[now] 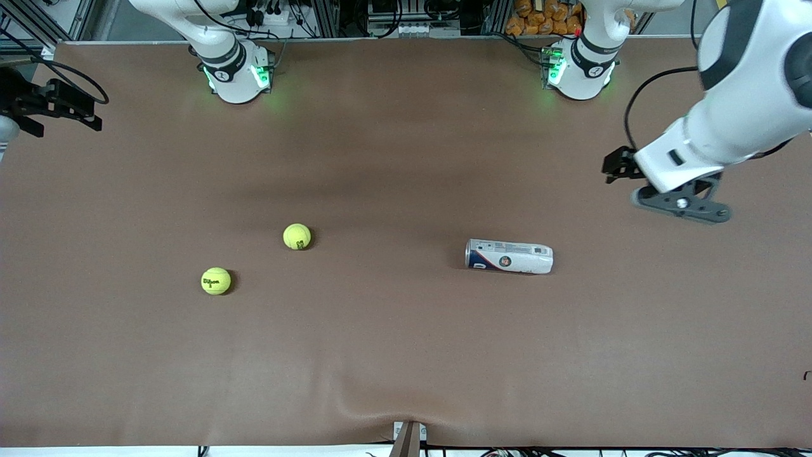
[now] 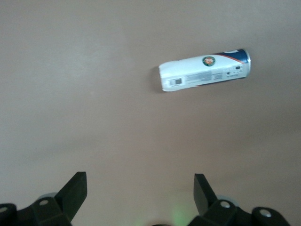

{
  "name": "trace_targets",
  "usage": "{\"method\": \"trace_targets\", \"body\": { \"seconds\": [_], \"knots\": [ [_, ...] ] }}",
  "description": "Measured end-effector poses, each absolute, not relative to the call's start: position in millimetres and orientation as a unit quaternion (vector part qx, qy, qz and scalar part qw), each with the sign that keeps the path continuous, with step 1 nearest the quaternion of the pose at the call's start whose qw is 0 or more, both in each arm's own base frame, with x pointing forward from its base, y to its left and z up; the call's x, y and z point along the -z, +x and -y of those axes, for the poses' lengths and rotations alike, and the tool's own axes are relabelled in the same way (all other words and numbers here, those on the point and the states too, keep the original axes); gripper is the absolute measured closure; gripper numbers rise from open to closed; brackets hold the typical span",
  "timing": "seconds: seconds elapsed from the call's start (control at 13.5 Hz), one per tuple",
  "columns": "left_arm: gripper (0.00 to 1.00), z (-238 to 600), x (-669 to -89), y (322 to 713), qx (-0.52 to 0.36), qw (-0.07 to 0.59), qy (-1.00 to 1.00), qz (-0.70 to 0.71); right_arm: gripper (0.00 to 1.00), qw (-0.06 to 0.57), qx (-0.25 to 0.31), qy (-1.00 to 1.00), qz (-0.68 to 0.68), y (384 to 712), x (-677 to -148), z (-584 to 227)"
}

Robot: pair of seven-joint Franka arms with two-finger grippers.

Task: Insert tennis ball vertically with right arm
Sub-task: 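Move the left gripper over the white tennis-ball can and lower it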

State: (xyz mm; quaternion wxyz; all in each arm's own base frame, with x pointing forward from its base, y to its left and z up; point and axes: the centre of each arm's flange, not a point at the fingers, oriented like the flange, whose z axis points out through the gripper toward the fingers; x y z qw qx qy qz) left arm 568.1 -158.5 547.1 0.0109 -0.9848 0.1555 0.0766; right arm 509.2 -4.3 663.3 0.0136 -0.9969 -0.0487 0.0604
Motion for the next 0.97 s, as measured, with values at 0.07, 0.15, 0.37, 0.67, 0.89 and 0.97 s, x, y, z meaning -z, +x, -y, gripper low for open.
{"method": "trace_targets", "body": {
  "seconds": [0.07, 0.15, 0.37, 0.67, 0.89, 0.97],
  "knots": [
    [0.00, 172.0, -538.1, 567.7, -0.083, 0.014, -0.982, -0.167, 0.00, 0.014, -0.061, -0.997, 0.049, 509.0, -663.1, 4.2],
    [0.00, 185.8, -529.2, 566.8, -0.089, 0.020, -0.980, -0.179, 0.00, 0.014, -0.062, -0.997, 0.049, 509.0, -663.0, 4.3],
    [0.00, 222.7, -500.2, 563.8, -0.108, 0.033, -0.971, -0.211, 0.00, 0.014, -0.063, -0.997, 0.049, 508.8, -662.8, 4.2],
    [0.00, 250.0, -456.5, 567.4, -0.132, 0.036, -0.957, -0.256, 0.00, 0.014, -0.063, -0.997, 0.049, 508.8, -662.7, 4.2],
    [0.00, 257.5, -431.0, 571.7, -0.143, 0.052, -0.939, -0.308, 0.00, 0.014, -0.063, -0.997, 0.049, 508.8, -662.7, 4.3],
    [0.00, 261.1, -422.9, 572.0, -0.147, 0.061, -0.932, -0.326, 0.00, 0.014, -0.063, -0.997, 0.049, 508.8, -662.7, 4.3]
  ]
}}
